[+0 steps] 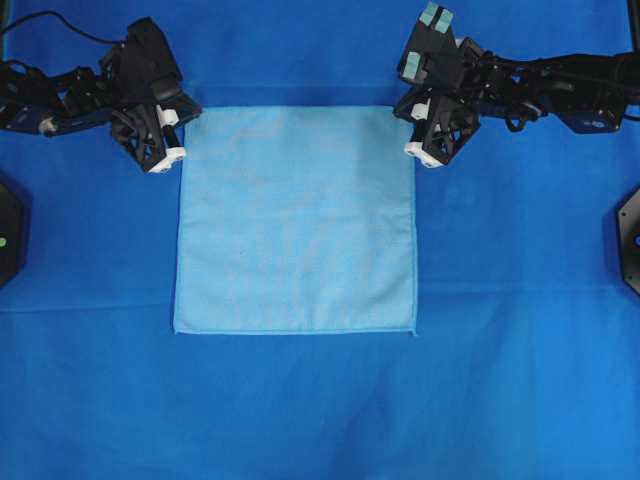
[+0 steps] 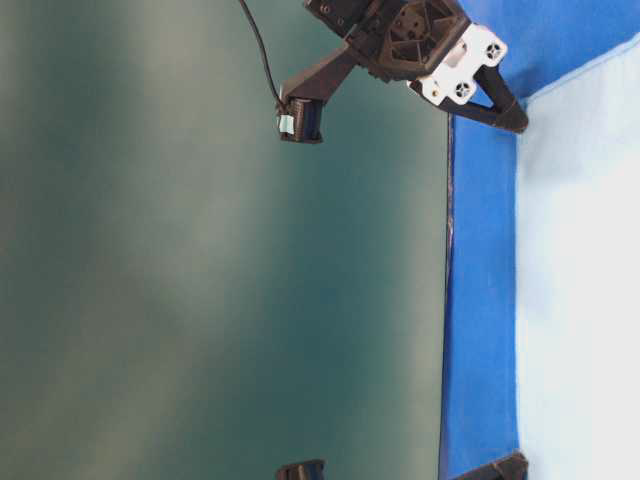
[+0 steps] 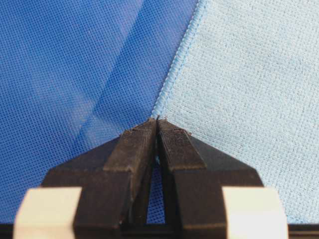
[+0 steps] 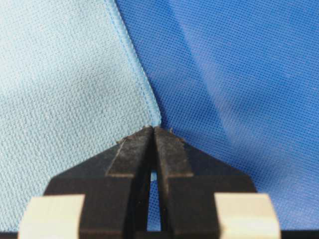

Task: Fold the light blue towel.
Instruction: 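Move both grippers to the towel's top corners and grasp them, then lift the top corners and fold them down toward the bottom edge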

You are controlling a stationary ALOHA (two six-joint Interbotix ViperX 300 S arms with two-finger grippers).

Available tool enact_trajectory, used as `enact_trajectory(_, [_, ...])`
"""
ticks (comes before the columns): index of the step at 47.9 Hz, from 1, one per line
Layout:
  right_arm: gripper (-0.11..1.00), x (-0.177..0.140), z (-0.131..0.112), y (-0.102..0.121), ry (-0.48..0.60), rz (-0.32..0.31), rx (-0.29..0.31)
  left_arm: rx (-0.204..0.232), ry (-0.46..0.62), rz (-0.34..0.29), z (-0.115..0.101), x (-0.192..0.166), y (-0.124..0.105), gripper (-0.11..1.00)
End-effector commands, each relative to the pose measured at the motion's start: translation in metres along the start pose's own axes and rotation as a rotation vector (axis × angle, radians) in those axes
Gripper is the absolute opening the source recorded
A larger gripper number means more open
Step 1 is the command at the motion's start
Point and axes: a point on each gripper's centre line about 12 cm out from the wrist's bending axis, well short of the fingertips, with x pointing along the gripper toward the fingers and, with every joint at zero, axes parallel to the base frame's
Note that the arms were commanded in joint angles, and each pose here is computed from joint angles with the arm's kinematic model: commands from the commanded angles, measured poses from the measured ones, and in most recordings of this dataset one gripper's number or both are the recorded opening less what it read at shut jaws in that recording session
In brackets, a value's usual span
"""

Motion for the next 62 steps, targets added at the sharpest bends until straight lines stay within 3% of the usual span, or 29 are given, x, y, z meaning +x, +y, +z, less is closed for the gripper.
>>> enact_trajectory(1, [0.01, -0.009, 0.012, -0.002, -0.035, -0.006, 0.005, 0.011, -0.026, 0.001, 0.014, -0.003, 0.001, 0.01])
enact_trajectory(15, [0.01, -0.043, 0.031, -0.004, -0.087, -0.013, 0.005, 0.032, -0.08, 0.003, 0.044, -0.027, 0.003, 0.01])
enact_trajectory(35, [0.01, -0.05, 0.033, 0.011, -0.102, 0.016, -0.011, 0.058, -0.076, -0.039, 0.042, -0.038, -0.013, 0.01])
enact_trajectory(48, [0.01, -0.063, 0.031, 0.057, -0.075, 0.108, -0.068, 0.134, -0.031, -0.153, 0.041, -0.058, -0.055, 0.01])
enact_trajectory(62, [0.01, -0.076, 0.009, 0.12, 0.008, 0.24, -0.088, 0.245, 0.056, -0.337, 0.018, -0.082, -0.123, 0.01])
